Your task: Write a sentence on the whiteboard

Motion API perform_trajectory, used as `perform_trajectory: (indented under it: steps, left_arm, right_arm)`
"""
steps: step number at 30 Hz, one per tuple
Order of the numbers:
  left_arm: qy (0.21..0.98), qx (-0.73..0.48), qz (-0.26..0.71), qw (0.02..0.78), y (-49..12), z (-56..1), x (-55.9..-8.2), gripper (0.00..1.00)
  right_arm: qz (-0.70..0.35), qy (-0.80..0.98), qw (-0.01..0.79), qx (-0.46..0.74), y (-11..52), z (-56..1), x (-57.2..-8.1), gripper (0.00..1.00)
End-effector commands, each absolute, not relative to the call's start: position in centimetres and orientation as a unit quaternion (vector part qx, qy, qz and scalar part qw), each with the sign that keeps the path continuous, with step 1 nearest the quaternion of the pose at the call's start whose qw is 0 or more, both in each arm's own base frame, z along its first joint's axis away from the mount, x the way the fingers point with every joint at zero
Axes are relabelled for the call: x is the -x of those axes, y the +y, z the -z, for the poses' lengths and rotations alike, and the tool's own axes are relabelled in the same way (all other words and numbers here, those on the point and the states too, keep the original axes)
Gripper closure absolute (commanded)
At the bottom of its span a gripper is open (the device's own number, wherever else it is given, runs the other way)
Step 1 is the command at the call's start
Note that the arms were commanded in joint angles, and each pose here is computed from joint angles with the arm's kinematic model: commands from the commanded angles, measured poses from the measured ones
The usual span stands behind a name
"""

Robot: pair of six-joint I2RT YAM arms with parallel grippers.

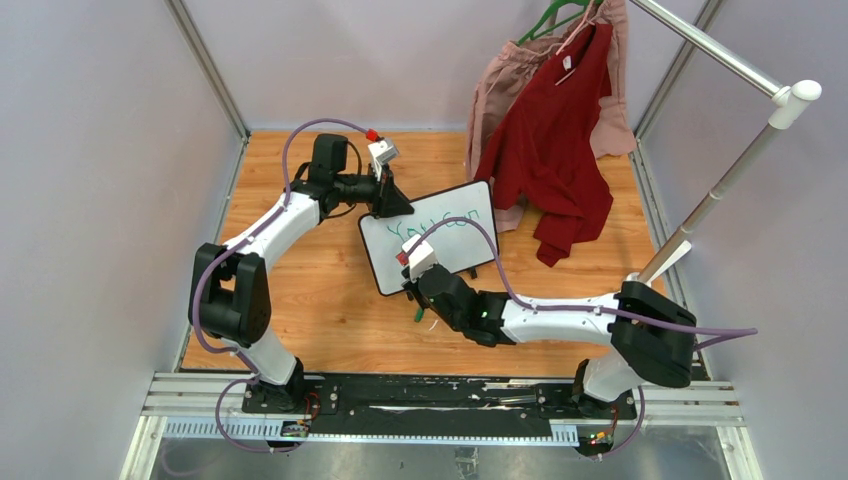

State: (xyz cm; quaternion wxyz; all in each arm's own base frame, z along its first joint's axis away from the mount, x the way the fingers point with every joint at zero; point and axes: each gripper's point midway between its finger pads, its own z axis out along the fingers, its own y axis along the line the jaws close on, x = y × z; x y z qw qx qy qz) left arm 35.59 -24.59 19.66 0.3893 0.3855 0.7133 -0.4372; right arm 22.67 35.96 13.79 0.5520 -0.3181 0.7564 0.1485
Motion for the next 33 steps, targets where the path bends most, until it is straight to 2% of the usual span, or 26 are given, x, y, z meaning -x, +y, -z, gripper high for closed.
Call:
perform_trajectory:
  steps: [1, 17, 26, 33]
  left_arm:
    - [0.699, -0.402, 0.420, 0.417, -24.7, -20.4, -35.8, 1.00]
    - [0.699, -0.402, 0.420, 0.417, -24.7, -20.3, -35.9, 1.00]
    - [0.698, -0.403, 0.418, 0.419, -24.7, -20.5, -35.8, 1.00]
    - [0.699, -0.403, 0.419, 0.418, -24.7, -20.5, -35.8, 1.00]
  right_arm:
    - [-0.146, 0.749, 0.563, 0.317, 36.8, -14.8, -23.2, 1.00]
    - [-0.171, 0.757, 0.531, 0.341, 38.0, -12.8, -21.8, 1.00]
    - [-0.123, 0.777, 0.525, 0.325, 35.3, -11.3, -22.4, 1.00]
    - [-0.111, 0.778, 0.539, 0.305, 34.0, -12.4, -23.6, 1.00]
